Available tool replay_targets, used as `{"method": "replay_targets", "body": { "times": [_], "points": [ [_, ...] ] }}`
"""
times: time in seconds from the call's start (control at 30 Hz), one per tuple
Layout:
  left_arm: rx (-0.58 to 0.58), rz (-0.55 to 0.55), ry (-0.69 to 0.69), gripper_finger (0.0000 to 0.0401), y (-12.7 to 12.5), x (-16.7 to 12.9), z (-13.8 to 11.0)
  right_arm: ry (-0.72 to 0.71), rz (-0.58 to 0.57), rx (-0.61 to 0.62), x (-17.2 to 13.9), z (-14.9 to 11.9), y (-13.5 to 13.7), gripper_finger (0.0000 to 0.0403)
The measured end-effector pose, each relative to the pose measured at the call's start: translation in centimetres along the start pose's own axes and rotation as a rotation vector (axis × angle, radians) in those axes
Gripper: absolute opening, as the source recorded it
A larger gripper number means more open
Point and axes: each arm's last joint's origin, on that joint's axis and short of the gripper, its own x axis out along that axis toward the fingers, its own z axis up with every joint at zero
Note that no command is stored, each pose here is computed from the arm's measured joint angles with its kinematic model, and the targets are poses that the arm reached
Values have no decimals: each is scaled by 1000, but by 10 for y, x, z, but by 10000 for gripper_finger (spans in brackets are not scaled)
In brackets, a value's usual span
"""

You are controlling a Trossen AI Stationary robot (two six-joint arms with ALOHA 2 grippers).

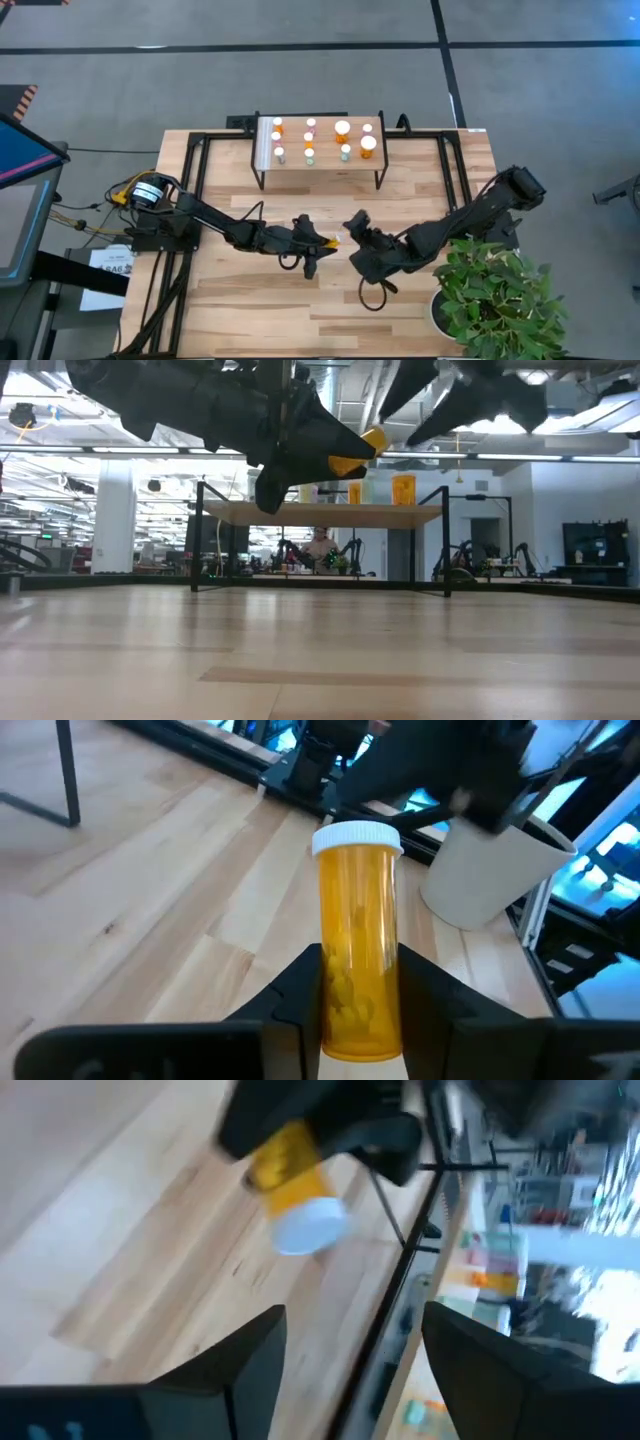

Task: Pick and place medicine bottles onto shelf by color
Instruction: Put the small orange pill bottle on the shelf

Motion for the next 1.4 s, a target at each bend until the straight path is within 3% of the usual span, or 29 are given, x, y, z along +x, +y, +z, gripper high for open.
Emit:
{"method": "replay_targets", "body": {
  "times": [0.13, 0.3, 0.43, 0.6, 0.87, 1.2, 1.4],
  "points": [
    [72, -12, -39, 77, -2, 0, 4, -78, 56, 216, -22, -15, -18, 260],
    [166, -24, -152, 88, -8, -2, 12, -268, 251, 560, -43, -43, -49, 260],
    [224, -68, -274, 92, -12, -11, 13, -413, 304, 656, -44, -64, -45, 260],
    [224, -121, -409, 93, -3, -33, 2, -596, 214, 730, -40, -86, -21, 260],
    [228, -141, -474, 94, 7, -48, -5, -1078, -39, 930, -26, -96, 8, 260],
    [298, -153, -528, 94, -1, -42, 9, -1176, -143, 1024, -2, -81, 11, 260],
    [308, -144, -506, 94, 1, -40, 7, -1179, -96, 1080, 6, -66, 6, 260]
  ]
}}
